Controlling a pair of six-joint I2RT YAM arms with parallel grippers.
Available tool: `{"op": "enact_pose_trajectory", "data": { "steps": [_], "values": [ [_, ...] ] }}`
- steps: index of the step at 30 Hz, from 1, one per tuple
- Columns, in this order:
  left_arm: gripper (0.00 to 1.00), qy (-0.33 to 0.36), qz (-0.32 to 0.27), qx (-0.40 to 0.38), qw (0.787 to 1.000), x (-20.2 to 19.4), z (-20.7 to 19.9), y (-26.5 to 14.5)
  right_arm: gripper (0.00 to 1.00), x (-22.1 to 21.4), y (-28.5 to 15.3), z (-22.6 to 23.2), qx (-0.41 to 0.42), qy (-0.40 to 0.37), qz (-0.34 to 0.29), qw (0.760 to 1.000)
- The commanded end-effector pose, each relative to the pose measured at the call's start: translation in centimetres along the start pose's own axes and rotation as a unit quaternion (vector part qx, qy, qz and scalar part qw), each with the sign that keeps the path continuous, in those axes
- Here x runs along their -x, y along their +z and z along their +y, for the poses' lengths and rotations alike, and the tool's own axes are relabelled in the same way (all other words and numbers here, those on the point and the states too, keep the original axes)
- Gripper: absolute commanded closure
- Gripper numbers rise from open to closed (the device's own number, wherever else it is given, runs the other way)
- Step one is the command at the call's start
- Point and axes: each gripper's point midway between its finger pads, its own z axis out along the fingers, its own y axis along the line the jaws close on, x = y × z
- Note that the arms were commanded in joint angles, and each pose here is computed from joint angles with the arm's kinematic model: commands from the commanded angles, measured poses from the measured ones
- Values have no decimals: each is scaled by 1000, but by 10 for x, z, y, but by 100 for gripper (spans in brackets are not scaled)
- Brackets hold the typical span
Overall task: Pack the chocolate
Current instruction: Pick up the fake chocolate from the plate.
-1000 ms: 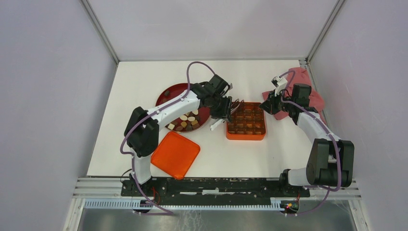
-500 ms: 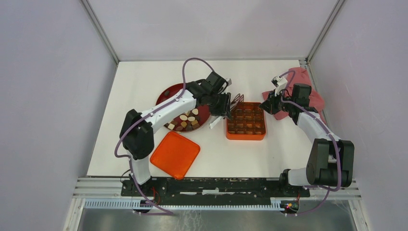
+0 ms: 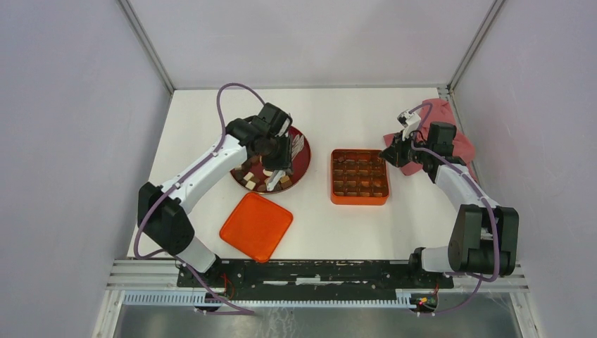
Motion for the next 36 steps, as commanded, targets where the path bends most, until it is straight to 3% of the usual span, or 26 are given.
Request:
{"op": "enact_pose_trajectory", "data": {
  "steps": [1,36],
  "values": [
    [62,13,23,52,998,-24,33,-6,85,18,-6,5,9,-28,-25,999],
    [52,27,68,93,993,-10,62,27,85,12,-1,6,19,-14,-21,1000]
  ]
}}
